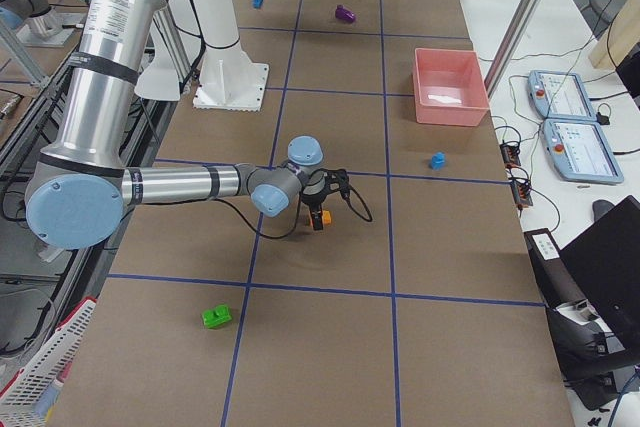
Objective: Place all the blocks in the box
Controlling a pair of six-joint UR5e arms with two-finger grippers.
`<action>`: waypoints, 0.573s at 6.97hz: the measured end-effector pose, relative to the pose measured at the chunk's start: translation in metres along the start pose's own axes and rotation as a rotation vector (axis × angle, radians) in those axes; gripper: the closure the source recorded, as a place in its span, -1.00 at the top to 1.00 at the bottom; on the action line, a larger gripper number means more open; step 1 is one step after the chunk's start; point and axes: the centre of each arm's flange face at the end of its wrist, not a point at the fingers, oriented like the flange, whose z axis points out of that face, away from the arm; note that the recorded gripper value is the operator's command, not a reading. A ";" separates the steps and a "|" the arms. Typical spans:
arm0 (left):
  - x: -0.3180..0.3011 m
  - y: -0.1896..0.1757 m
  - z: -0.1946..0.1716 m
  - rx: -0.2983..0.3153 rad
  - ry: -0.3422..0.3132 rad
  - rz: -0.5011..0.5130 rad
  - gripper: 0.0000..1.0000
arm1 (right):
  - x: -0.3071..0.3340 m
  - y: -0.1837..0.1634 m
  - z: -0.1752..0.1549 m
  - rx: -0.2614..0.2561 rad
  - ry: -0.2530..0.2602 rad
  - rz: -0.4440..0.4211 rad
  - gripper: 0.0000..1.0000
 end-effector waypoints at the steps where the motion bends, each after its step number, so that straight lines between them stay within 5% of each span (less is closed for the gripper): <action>1: -0.001 0.000 0.001 -0.002 0.001 -0.001 1.00 | 0.000 0.001 0.001 -0.004 -0.001 0.000 -1.00; 4: -0.001 0.000 0.001 -0.001 0.001 -0.001 1.00 | -0.005 0.000 -0.004 0.000 -0.013 -0.004 -1.00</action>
